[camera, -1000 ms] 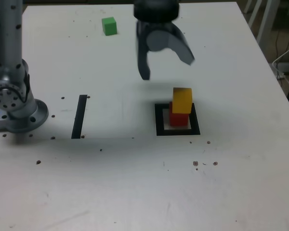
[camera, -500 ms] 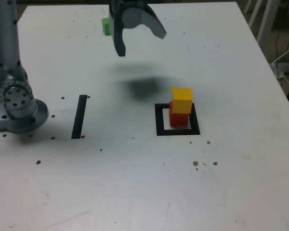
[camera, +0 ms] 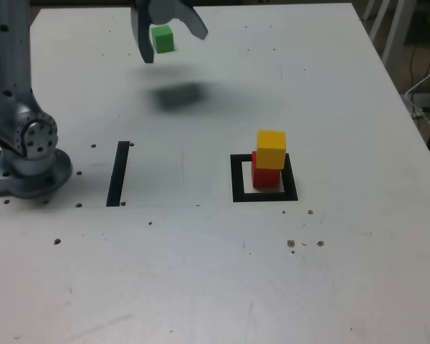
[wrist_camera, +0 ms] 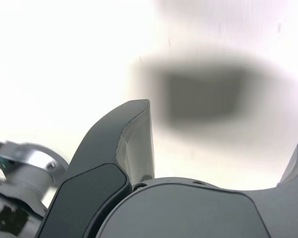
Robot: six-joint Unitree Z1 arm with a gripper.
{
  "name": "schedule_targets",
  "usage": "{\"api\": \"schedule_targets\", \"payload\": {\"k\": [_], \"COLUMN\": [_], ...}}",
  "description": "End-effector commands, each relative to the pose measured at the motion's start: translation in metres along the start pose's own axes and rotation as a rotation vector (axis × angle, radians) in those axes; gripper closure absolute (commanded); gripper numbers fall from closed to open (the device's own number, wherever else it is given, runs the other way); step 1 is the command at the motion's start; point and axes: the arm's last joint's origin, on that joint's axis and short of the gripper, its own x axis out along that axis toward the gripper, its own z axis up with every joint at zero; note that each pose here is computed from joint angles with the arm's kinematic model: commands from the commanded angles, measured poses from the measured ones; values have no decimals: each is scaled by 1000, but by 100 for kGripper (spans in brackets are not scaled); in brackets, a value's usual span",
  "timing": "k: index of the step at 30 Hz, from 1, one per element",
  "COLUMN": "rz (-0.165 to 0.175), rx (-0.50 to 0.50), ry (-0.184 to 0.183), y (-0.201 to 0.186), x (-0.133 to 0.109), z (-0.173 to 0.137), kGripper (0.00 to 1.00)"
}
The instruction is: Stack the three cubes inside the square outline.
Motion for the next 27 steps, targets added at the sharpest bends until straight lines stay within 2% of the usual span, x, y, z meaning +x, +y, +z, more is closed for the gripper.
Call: {"api": "schedule_targets", "payload": {"k": [1, 6, 15, 22, 27], "rz": [4, 15, 35, 51, 49], "rx": [-3, -5, 0, 28, 59], "ry": [5, 20, 76, 69, 65], "y": [10, 36, 82, 105, 117], "x": [0, 0, 11, 11, 13], "z": [0, -1, 3, 8, 14], "kGripper": [0, 0, 0, 1, 1]}}
